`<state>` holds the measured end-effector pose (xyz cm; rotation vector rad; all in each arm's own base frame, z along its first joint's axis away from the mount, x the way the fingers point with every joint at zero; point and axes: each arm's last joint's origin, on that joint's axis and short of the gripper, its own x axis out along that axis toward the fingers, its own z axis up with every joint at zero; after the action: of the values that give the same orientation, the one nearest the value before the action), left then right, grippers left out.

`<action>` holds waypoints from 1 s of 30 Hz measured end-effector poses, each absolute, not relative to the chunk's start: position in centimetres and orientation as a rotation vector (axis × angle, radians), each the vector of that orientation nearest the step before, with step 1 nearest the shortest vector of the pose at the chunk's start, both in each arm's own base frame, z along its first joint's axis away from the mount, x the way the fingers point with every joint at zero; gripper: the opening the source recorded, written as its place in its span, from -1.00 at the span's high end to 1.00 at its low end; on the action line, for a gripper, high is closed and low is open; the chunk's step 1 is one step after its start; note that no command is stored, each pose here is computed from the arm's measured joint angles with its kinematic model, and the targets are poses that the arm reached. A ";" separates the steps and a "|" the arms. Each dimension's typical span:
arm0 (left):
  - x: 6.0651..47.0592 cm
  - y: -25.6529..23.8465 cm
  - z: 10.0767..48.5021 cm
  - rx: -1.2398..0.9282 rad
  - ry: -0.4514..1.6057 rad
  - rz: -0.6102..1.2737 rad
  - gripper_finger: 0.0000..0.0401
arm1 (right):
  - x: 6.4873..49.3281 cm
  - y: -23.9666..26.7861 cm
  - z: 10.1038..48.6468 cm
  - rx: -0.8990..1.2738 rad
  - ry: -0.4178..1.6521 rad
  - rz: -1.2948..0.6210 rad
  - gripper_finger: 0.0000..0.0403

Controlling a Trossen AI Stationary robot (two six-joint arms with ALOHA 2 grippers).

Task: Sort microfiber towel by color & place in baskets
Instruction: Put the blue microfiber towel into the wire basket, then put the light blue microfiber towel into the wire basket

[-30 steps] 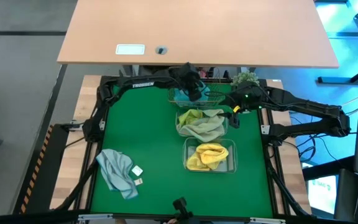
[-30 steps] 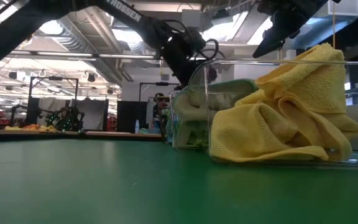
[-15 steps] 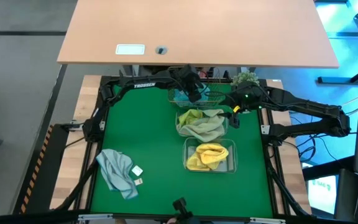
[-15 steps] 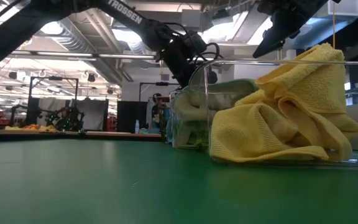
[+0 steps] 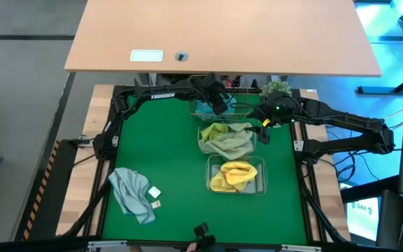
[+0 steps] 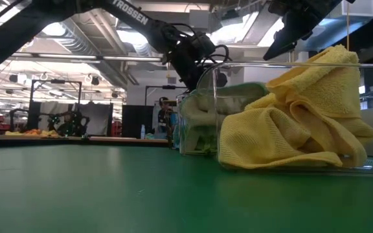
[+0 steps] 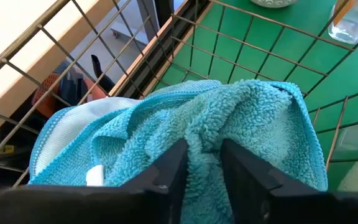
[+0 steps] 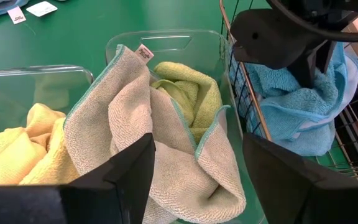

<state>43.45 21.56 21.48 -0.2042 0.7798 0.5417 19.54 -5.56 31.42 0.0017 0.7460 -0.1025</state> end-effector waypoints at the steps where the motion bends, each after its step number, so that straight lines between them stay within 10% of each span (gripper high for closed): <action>1: 43.4 21.6 21.5 -0.206 0.779 0.542 0.48 | 19.5 -5.6 31.4 0.002 0.746 -0.102 -0.20; 17: 39.8 19.1 30.6 -0.193 0.676 0.532 0.11 | 19.5 -5.6 31.4 0.002 0.747 -0.102 -0.20; 30: 32.5 9.2 35.7 -0.214 1.084 0.376 0.06 | 19.5 -5.5 31.4 0.002 0.748 -0.101 -0.20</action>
<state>32.53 9.16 35.71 -0.2138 1.0837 0.3758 19.54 -5.55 31.40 0.0020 0.7484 -0.1014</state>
